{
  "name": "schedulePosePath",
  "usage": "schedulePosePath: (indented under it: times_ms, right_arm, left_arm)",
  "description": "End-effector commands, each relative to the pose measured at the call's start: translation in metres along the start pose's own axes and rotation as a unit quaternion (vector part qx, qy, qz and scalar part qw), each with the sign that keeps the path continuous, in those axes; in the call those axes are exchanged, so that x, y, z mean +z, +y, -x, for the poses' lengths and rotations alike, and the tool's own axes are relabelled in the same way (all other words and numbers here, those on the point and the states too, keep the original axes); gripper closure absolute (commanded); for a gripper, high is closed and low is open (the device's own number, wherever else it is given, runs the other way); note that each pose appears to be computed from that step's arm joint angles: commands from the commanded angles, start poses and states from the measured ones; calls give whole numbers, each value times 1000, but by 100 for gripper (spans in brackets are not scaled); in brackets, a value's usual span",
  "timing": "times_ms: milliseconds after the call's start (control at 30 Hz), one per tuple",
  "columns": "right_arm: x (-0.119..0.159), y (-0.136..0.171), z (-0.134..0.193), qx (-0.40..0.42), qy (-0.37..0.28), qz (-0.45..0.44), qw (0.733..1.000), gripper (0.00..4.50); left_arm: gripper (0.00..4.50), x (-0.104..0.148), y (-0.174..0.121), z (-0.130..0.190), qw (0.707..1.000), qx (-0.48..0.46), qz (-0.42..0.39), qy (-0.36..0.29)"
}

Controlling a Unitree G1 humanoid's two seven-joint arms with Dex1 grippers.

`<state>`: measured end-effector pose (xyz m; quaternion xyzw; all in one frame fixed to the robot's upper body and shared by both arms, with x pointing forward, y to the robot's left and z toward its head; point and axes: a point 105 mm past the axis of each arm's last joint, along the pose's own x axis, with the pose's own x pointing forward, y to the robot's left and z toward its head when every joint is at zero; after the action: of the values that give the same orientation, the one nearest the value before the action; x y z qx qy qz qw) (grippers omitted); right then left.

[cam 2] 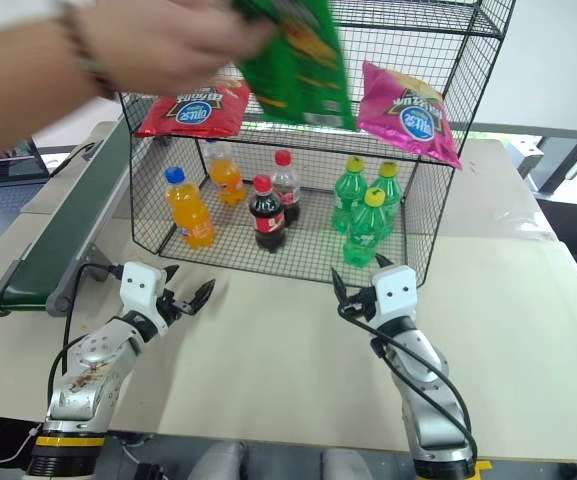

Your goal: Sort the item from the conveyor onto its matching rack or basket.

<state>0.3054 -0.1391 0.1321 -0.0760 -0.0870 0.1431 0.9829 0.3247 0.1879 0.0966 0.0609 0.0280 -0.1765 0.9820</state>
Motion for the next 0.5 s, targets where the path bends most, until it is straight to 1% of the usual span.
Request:
schedulePosePath:
  times_ms: [33, 267, 500]
  right_arm:
    - [14, 1, -3, 3, -29, 1, 1000, 0]
    - [12, 5, -4, 10, -28, -3, 1000, 0]
    - [14, 7, -6, 15, -30, -3, 999, 0]
  left_arm:
    - [12, 12, 1, 3, 1000, -8, 18, -19]
    - [12, 20, 9, 8, 999, 5, 28, -31]
    - [12, 21, 8, 8, 999, 0, 24, -32]
